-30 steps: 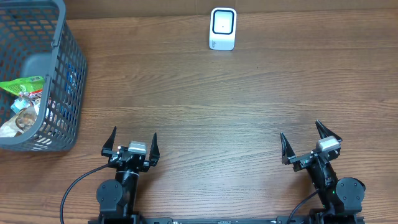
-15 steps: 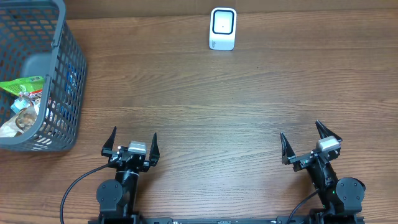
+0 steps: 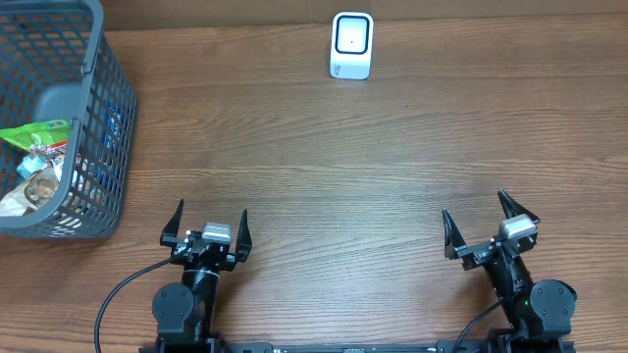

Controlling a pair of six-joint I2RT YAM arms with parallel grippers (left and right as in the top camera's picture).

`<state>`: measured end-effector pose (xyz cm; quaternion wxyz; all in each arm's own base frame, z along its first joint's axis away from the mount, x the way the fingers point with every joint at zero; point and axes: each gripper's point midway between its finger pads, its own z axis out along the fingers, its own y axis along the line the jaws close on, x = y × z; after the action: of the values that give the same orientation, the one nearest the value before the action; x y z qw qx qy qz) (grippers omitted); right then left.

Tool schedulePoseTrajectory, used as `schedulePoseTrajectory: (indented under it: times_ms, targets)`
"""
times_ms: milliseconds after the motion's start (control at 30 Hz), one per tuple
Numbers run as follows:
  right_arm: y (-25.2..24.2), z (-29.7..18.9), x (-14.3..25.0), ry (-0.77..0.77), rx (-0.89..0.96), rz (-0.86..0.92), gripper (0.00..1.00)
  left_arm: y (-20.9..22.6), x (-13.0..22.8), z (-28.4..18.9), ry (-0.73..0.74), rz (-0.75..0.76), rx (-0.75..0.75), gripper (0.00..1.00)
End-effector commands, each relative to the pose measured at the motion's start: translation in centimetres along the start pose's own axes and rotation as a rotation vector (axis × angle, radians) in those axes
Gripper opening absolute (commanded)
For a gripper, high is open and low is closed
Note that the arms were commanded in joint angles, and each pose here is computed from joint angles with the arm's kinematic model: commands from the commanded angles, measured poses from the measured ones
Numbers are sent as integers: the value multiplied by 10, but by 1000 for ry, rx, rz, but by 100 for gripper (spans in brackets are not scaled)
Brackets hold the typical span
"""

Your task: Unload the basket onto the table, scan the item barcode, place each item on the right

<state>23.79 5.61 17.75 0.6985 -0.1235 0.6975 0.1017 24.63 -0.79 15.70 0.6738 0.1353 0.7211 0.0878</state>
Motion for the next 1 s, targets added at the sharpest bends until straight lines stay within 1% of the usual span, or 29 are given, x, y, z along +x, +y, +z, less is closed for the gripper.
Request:
schedulePoseTrajectory:
  times_ms: [0,267,400,567,633,967]
  targets:
    - [0,0,0,-10,5,-4,100,2,0,0,-3,-23,-10,100]
    - [0,0,0,-11,3,-3,100,2,-1,-1,-5,-117,-8,100]
    - [3,-2,-11,-32,-15,-10,100,0,-12,-5,-11,-120,20,100]
    - [7,-7,-41,-89,-28,-27,100,9,-41,-16,-20,-119,20,100]
    - [9,-10,-53,-98,-40,-31,100,9,-56,-20,-16,-120,42,100]
    - [10,-14,-99,-40,-47,-13,100,14,-102,-9,73,-111,136,100]
